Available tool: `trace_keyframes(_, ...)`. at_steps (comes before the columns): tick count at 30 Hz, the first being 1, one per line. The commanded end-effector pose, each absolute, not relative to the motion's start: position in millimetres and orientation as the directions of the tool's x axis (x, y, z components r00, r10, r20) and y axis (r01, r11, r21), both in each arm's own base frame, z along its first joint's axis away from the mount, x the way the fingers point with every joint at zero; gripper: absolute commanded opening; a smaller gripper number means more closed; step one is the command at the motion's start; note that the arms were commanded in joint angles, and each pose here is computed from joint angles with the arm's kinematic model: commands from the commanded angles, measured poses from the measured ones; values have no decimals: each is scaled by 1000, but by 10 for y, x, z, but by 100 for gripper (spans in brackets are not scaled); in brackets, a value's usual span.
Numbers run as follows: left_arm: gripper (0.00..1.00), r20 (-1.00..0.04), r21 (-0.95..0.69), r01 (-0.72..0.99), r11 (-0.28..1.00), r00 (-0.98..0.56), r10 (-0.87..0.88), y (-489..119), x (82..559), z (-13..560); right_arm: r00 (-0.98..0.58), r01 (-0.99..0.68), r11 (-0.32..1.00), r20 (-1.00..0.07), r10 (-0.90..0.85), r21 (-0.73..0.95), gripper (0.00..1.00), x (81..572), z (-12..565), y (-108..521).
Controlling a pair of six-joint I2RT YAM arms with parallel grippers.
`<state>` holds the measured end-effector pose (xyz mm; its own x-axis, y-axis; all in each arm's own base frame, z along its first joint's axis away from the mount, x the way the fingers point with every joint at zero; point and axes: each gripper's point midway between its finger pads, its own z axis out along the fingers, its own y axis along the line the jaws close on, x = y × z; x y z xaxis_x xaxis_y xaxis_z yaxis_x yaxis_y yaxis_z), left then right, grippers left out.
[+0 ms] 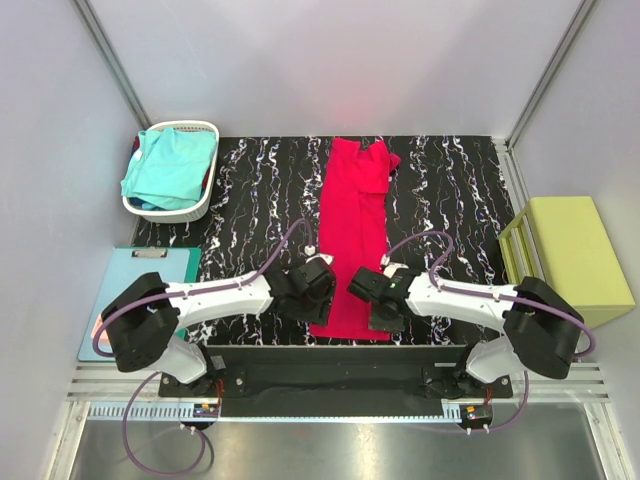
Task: Fold and stack the t-shirts
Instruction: Grab the bottom of the folded rectangular tshirt with both arms
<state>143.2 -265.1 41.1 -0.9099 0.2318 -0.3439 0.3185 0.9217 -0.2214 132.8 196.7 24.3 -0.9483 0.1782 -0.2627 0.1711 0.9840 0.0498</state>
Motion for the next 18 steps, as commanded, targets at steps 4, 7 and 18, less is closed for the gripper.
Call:
trace_keyframes(4,59,-388,-238,307,921,-900,199,-2700,1415,462,-929,218,974,-295,225,55,41,1242,357,1934)
trace_keyframes(7,59,-399,-238,299,924,-897,188,-2681,1418,494,-916,226,972,-324,236,70,43,1286,472,1925)
trace_keyframes(18,61,-391,-227,267,936,-906,164,-2667,1432,430,-910,252,968,-335,243,18,46,1225,483,1732)
